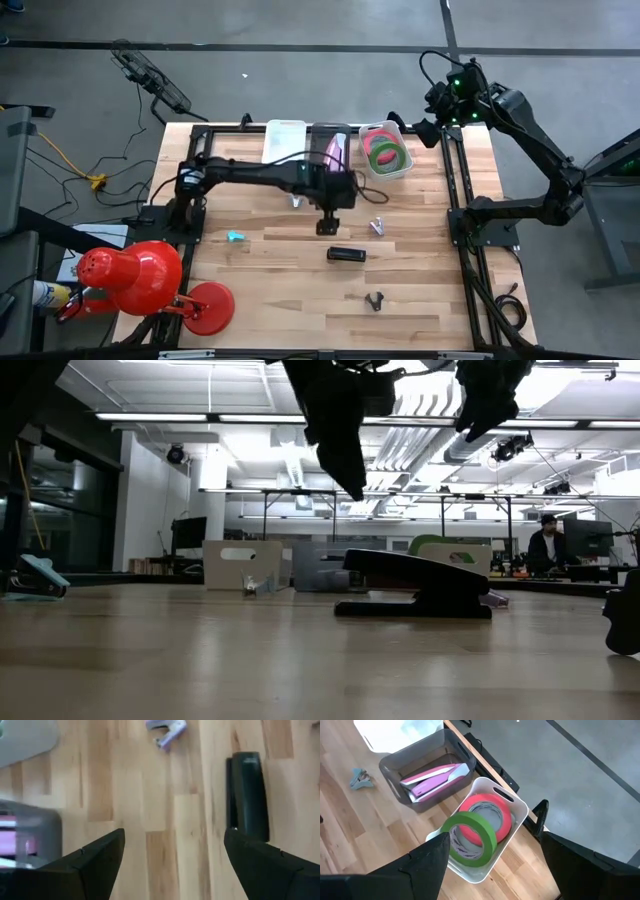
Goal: Pick and place Stapler, Stapler remover, tape
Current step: Put the black stapler into the black bin
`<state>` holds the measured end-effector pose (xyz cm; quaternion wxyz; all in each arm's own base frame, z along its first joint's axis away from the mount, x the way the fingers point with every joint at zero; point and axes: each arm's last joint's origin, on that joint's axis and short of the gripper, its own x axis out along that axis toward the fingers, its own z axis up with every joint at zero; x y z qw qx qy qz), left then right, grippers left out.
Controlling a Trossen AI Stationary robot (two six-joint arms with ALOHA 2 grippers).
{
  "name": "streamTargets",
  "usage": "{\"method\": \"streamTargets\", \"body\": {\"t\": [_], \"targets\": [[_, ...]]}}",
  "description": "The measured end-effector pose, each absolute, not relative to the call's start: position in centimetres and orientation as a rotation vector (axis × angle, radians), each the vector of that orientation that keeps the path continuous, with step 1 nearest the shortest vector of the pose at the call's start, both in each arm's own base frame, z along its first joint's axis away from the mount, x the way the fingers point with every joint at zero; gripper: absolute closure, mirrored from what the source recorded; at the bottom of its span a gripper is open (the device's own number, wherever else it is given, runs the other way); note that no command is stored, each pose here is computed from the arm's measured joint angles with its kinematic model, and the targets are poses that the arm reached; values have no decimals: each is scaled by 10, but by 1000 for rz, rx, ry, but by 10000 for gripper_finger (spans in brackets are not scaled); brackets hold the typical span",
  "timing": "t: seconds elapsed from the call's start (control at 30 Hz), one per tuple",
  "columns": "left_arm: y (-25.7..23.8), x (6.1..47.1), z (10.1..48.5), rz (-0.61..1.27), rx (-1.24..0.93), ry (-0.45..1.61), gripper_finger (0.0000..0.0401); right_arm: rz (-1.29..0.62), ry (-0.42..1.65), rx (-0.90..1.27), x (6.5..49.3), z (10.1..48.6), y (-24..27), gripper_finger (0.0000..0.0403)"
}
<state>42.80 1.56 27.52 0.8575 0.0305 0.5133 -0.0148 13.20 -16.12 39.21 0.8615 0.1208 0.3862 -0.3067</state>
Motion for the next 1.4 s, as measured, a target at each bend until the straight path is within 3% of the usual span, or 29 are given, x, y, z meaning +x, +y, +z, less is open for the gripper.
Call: {"method": "streamTargets", "body": {"t": [0.57, 1.4], "targets": [[-37, 448, 218, -166, 18, 1199, 67, -632, 806, 256, 132, 392, -161, 98], [-68, 457, 197, -222, 47, 1180, 67, -625, 810, 283, 132, 391, -160, 98]]}}
